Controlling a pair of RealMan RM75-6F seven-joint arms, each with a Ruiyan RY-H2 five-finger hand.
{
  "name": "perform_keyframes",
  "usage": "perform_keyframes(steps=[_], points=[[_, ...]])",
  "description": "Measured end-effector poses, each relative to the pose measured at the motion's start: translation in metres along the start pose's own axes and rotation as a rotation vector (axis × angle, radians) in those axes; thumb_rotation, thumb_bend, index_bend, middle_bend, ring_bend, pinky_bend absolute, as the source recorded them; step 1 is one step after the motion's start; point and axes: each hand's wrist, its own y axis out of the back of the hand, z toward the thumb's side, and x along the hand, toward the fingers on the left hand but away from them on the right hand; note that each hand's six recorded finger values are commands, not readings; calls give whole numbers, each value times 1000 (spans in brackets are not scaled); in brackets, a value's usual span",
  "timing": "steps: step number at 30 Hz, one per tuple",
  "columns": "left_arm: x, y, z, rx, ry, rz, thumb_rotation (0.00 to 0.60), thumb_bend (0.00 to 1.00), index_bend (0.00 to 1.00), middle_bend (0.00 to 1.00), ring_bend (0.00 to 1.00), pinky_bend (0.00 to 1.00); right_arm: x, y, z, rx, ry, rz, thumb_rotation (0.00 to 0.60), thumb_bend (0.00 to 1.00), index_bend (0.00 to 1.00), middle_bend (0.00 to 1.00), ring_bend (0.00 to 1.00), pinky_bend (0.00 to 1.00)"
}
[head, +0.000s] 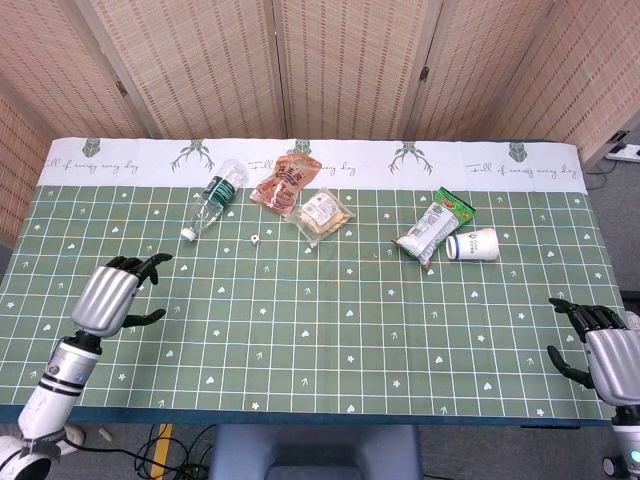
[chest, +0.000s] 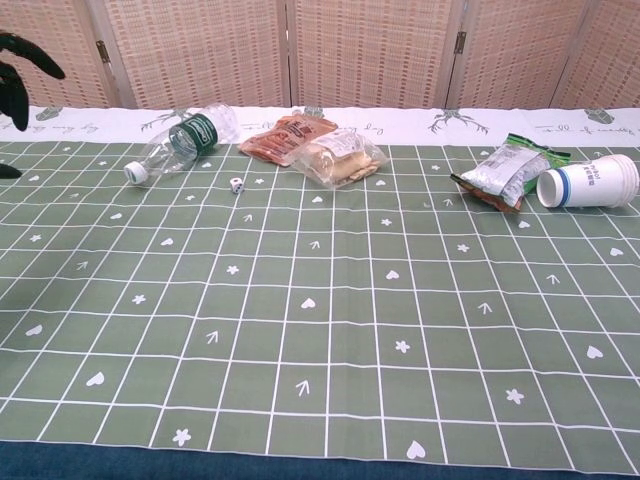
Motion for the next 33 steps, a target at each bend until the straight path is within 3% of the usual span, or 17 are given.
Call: perform_keyframes(steps=[6, 13, 21, 28, 33], points=[[50, -16, 29, -2, -83, -64, 600, 135, 297, 663, 536, 603, 1, 2, 2, 5, 2, -3, 600, 249, 226, 326, 304, 267], [103, -44, 50, 35, -92, -159, 600, 137, 306, 844, 666, 753, 5, 4, 2, 12, -8, -3, 600, 249, 226, 326, 304, 267], [148, -76, 55, 60, -19, -235, 600, 137, 315, 994, 788, 896, 10, 9, 1, 25, -19, -11, 600, 249, 226, 326, 306, 267], [172, -93, 44, 105, 74, -279, 600, 249, 324, 1000, 849, 927, 12, 10, -2, 27, -34, -11, 600, 249, 225, 326, 311, 267], [185, -103, 35, 116, 150, -305, 600, 251, 348, 1000, 861, 930, 12, 9, -5, 32, -46, -6, 600, 248, 226, 326, 311, 267]])
